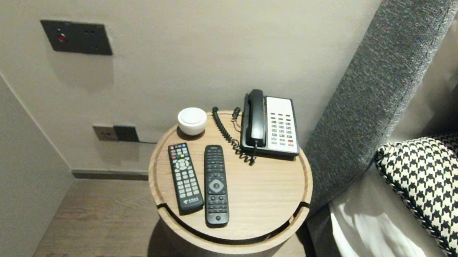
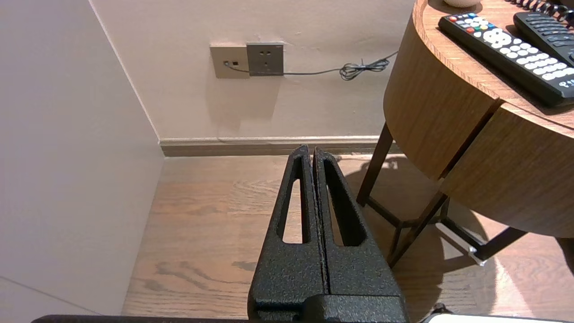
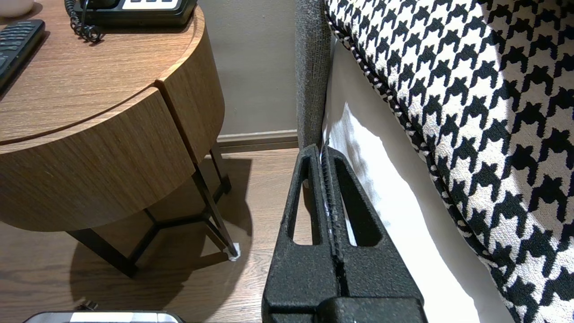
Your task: Open the nightstand drawer
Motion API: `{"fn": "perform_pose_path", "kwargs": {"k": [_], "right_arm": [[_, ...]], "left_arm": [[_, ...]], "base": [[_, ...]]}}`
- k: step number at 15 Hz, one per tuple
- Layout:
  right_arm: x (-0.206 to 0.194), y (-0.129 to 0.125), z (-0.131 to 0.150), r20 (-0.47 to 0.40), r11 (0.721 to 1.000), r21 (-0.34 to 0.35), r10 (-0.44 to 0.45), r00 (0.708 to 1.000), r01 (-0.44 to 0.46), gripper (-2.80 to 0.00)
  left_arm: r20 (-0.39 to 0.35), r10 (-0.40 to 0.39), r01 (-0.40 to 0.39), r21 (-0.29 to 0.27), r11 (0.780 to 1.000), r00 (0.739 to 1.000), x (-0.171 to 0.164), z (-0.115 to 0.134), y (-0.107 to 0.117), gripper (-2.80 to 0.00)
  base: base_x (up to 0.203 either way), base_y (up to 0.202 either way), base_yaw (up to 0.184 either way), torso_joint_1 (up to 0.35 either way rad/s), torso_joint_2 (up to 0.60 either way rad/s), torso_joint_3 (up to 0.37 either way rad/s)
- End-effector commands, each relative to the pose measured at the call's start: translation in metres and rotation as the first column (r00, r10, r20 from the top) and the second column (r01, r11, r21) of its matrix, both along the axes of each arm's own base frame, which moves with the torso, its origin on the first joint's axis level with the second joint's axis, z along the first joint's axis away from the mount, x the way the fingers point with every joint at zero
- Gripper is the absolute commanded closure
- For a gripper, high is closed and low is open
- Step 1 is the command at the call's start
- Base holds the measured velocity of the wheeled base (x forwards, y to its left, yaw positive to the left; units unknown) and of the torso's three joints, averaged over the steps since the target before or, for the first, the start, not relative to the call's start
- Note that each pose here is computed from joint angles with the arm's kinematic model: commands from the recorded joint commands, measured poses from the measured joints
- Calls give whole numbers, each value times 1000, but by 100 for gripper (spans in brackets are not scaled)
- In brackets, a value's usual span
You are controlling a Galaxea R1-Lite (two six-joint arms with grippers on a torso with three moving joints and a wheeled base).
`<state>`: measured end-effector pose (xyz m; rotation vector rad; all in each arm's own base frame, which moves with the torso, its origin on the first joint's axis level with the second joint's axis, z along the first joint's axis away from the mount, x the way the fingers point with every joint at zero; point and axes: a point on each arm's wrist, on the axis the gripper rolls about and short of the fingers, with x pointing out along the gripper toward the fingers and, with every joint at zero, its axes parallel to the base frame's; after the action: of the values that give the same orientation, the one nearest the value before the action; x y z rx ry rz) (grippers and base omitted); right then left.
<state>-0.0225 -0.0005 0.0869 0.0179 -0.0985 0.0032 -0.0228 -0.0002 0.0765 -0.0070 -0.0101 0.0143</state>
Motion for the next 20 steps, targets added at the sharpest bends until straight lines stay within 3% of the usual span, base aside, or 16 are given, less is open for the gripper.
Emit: {"fn": "perform_pose_path", "kwargs": {"k": [1,7,9,11,14,16,18,19,20], "right_arm": [[3,0,-11,-39,1000,0,-1,999,1,0],[3,0,-11,-39,1000,0,1,999,-1,0],[3,0,-11,-39,1000,0,1,999,-1,0],[3,0,-11,-39,1000,0,1,999,-1,0],[3,0,-11,-39,1000,0,1,999,-1,0],[3,0,-11,-39,1000,0,1,999,-1,0],[3,0,-11,-39,1000,0,-1,999,1,0],[3,0,-11,-39,1000,0,1,999,-1,0],[3,0,-11,-39,1000,0,-1,999,1,0]], "left_arm": [[1,1,-1,1,1000,1000,0,0,0,0],[-1,3,-3,11,1000,1000,0,0,0,0],[35,-1,0,19,1000,999,-3,9,0,0],[98,-6,5,11,1000,995,-10,45,0,0],[96,-8,9,-14,1000,995,1,121,0,0],[27,-7,8,-22,1000,1000,28,163,0,0],[-96,-3,0,-30,1000,995,61,197,0,0],[-193,-2,-6,-41,999,981,75,205,1,0],[-316,-7,-15,-68,998,949,88,208,0,0]], "base": [[0,0,0,0,0,0],[0,0,0,0,0,0],[0,0,0,0,0,0],[0,0,0,0,0,0],[0,0,0,0,0,0],[0,0,0,0,0,0],[0,0,0,0,0,0],[0,0,0,0,0,0],[0,0,0,0,0,0]]}}
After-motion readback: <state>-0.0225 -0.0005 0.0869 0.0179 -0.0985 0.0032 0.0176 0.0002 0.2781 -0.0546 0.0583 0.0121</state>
